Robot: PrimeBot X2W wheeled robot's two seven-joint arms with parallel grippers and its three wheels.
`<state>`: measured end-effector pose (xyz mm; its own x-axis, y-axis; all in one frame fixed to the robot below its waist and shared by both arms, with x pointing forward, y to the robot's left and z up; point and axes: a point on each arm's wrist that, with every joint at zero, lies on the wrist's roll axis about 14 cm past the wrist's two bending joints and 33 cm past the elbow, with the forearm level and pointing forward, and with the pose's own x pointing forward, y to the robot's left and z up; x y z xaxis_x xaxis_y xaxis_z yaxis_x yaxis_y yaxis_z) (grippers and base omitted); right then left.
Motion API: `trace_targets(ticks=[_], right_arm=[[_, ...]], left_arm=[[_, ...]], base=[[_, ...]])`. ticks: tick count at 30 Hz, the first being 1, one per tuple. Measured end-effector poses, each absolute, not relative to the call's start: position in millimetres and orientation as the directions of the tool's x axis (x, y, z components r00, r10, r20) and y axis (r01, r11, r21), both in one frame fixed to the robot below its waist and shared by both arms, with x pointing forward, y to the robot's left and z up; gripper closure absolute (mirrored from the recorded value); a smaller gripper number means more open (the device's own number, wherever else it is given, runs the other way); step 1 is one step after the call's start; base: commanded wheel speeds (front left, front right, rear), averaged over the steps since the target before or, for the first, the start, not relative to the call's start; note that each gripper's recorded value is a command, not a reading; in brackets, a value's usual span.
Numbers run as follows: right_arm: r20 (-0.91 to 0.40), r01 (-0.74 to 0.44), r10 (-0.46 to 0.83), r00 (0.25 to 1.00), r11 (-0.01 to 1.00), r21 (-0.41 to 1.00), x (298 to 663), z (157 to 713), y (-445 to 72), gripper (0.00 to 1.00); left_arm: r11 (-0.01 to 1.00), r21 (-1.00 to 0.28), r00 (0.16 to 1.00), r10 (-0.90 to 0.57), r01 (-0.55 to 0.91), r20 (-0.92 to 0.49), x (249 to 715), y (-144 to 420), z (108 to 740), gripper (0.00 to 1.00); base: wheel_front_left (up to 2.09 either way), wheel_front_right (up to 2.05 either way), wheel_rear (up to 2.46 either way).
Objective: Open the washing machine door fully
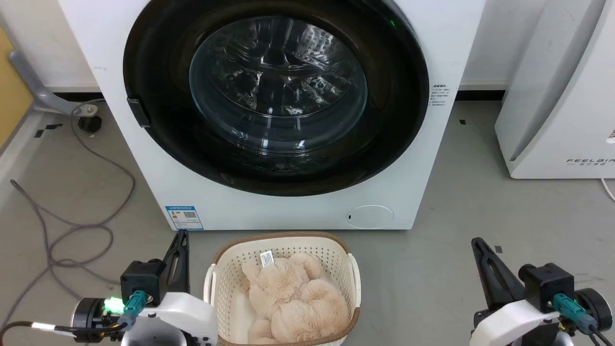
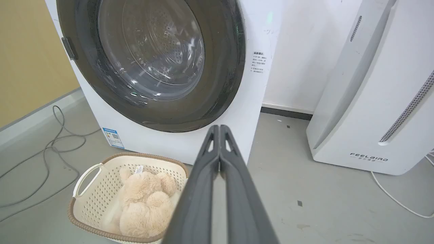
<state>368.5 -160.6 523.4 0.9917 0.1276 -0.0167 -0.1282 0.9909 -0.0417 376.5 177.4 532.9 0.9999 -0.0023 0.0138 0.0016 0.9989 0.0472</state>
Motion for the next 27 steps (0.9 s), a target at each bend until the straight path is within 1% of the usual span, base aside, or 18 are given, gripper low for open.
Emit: trace_targets(ticks=[8,9,10,11,12,27], right_arm=[[-0.017,-0.129,0.128,0.992,0.991,-0.042,368.5,523.4,-160.5,1.00],[-0.017,-0.128,0.128,0.992,0.991,-0.041,368.5,523.3,-160.6,0.00],[-0.017,-0.128,0.127,0.992,0.991,-0.041,368.4,523.2,-160.8,0.00],[-0.017,-0.128,0.128,0.992,0.991,-0.041,368.4,523.2,-160.6,1.00],[-0.017,-0.128,0.127,0.992,0.991,-0.041,368.4,523.2,-160.7,0.00],[0.026,-0.114,0.114,0.993,0.993,0.003,369.6,532.3,-165.3,0.00]], left_arm=[[0.999,0.047,1.000,-0.002,0.001,0.014,376.5,177.5,532.9,1.00],[0.999,0.047,1.000,-0.002,0.001,0.014,376.5,177.5,532.9,0.00],[0.999,0.047,1.000,-0.002,0.001,0.014,376.5,177.5,532.8,0.00],[0.999,0.047,1.000,-0.001,0.001,0.014,376.5,177.7,532.8,1.00],[0.999,0.047,1.000,-0.001,0.001,0.014,376.5,177.7,532.8,0.00],[0.999,0.045,1.000,0.000,-0.002,0.030,377.1,174.7,533.4,0.00]], base=[[0.00,0.00,0.00],[0.00,0.00,0.00],[0.00,0.00,0.00],[0.00,0.00,0.00],[0.00,0.00,0.00],[0.00,0.00,0.00]])
